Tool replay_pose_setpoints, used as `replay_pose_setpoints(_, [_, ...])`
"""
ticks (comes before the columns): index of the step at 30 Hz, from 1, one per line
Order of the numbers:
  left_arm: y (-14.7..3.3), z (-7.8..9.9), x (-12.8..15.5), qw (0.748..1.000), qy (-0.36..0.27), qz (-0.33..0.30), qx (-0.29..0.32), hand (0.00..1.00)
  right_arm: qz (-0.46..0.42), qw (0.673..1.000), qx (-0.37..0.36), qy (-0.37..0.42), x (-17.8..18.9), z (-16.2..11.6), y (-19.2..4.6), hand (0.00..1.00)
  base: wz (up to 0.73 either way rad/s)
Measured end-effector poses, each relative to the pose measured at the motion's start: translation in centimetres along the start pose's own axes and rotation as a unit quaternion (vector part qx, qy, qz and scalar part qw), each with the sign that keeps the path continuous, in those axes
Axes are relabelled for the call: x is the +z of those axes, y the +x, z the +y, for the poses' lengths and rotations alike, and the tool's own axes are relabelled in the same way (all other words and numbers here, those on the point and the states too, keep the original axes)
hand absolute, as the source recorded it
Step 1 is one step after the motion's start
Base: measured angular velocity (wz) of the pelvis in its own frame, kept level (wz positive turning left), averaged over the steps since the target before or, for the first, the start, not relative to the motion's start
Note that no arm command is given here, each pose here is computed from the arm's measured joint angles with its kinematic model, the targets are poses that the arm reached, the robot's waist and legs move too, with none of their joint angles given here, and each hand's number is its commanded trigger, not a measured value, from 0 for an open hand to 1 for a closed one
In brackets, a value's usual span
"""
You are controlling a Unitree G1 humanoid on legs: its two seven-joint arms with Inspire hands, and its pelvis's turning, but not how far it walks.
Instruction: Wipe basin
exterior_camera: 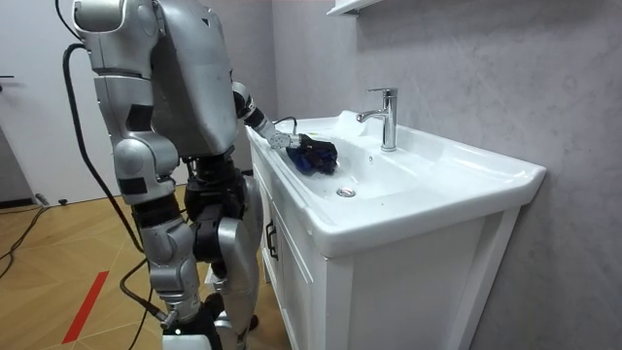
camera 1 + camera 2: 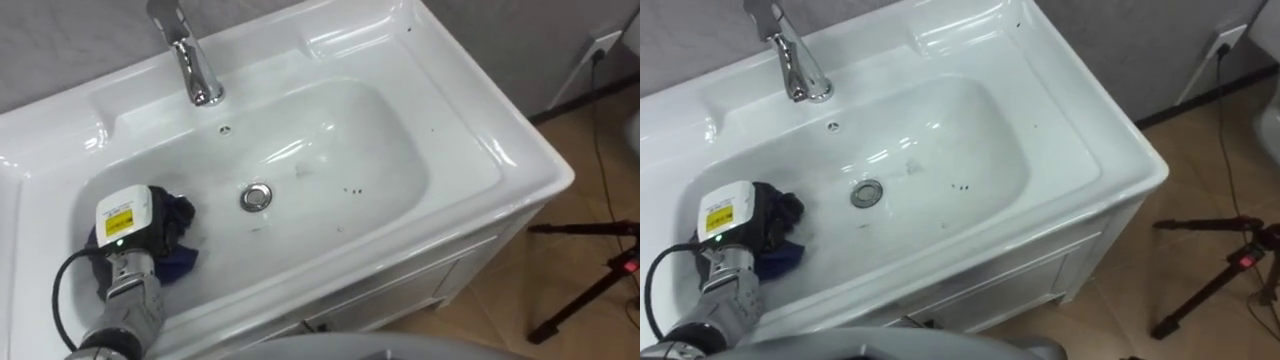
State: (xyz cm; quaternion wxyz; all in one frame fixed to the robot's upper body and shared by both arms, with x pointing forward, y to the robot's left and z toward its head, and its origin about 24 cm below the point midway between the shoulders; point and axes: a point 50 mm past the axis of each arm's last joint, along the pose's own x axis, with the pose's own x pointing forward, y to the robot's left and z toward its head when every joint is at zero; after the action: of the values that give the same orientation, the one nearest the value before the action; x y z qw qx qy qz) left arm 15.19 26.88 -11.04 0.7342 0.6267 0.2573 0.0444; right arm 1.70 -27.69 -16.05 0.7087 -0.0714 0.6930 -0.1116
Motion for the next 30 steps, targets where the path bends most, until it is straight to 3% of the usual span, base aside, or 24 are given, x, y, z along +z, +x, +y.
replay_pose_setpoints(13, [-0.2, -0.1, -0.2, 1.0, 0.019, 0.024, -0.006, 1.0, 0.01, 1.0, 0.006, 0.013, -0.9, -0.2, 0.0, 0.0, -0.02])
replay_pose_setpoints(17, [0.2, 0.0, 0.5, 0.999, -0.014, 0.047, -0.007, 1.0, 0.007, 1.0, 0.011, 0.001, -0.5, 0.1, 0.0, 0.0, 0.0])
replay_pose_setpoints(25, [1.8, 0.1, 5.1, 0.993, -0.103, 0.037, -0.052, 1.0, 0.016, 0.999, 0.018, -0.025, -1.1, 0.9, 0.1, 0.0, -0.06])
replay_pose_setpoints(30, [3.3, 1.6, 9.2, 0.987, -0.139, -0.002, -0.08, 1.0, 0.031, 0.997, 0.032, -0.058, -1.5, 1.8, 0.1, 0.0, -0.07])
